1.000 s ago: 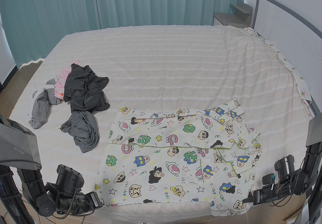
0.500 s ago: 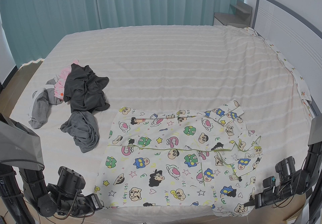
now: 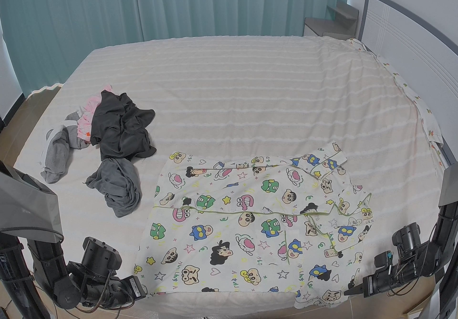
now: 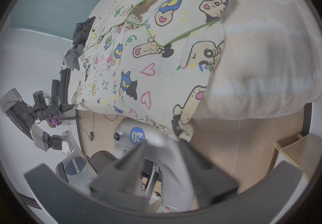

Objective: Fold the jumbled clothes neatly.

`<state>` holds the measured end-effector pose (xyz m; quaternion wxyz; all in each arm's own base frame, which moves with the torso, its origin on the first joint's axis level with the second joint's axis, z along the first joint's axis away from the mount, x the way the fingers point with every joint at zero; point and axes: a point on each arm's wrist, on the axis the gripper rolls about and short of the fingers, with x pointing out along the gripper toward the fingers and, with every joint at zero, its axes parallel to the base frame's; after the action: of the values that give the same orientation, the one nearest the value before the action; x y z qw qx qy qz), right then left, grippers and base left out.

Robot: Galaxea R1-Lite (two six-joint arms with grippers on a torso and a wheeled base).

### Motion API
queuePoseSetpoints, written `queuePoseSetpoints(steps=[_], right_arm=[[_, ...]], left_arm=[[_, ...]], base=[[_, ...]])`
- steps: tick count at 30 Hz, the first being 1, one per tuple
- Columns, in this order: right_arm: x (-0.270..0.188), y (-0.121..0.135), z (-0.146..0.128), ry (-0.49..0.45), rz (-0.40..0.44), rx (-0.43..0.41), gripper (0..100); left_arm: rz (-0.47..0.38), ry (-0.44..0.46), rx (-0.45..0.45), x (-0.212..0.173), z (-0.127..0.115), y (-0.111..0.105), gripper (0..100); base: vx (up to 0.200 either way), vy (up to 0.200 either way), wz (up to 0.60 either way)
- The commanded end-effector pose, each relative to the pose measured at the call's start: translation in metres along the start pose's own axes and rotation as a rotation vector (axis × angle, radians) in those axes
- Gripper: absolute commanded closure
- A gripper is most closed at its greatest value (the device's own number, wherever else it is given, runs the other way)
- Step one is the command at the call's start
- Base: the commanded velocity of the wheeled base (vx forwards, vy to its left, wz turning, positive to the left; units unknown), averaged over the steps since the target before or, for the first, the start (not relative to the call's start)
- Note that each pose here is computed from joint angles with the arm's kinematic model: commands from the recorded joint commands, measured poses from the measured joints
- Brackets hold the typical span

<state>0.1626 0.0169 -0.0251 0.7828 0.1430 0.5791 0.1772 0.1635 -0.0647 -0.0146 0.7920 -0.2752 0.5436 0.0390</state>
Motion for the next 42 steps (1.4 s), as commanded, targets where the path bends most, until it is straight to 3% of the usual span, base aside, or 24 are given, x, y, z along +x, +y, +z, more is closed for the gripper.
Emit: queuePoseSetpoints(steps=[1,18,19,26,29,33,35,40,42], right_arm=[[-0.002,0.001,-0.004,0.011,0.000,0.005,0],[-0.009,0.005,-0.002,-0.027,0.012,-0.008,0],[-0.009,0.005,-0.002,-0.027,0.012,-0.008,0],[-0.013,0.004,-0.001,-0.052,0.029,-0.004,0],[-0.019,0.005,0.001,-0.087,0.042,-0.009,0],[-0.031,0.006,0.005,-0.160,0.075,-0.012,0],[-0.035,0.007,0.006,-0.186,0.104,-0.013,0],[-0.038,0.007,0.007,-0.203,0.132,-0.017,0],[-0.038,0.007,0.007,-0.202,0.133,-0.014,0]], left_arm=[[0.007,0.007,-0.002,-0.001,-0.002,0.002,100],[-0.014,-0.018,-0.009,0.002,0.005,-0.003,100],[-0.016,-0.020,-0.009,0.002,0.006,-0.004,0],[-0.008,-0.026,-0.013,0.001,0.005,-0.002,0],[-0.001,-0.074,-0.029,-0.007,0.008,0.001,0],[-0.141,-0.264,-0.082,-0.039,0.032,-0.005,0],[-0.205,-0.329,-0.058,-0.050,0.042,-0.015,0],[-0.266,-0.422,-0.002,-0.062,0.065,-0.038,0],[-0.267,-0.419,0.000,-0.062,0.074,-0.046,0]], base=[[0.000,0.000,0.00],[0.000,0.000,0.00],[0.000,0.000,0.00],[0.000,0.000,0.00],[0.000,0.000,0.00],[0.000,0.000,0.00],[0.000,0.000,0.00],[0.000,0.000,0.00],[0.000,0.000,0.00]])
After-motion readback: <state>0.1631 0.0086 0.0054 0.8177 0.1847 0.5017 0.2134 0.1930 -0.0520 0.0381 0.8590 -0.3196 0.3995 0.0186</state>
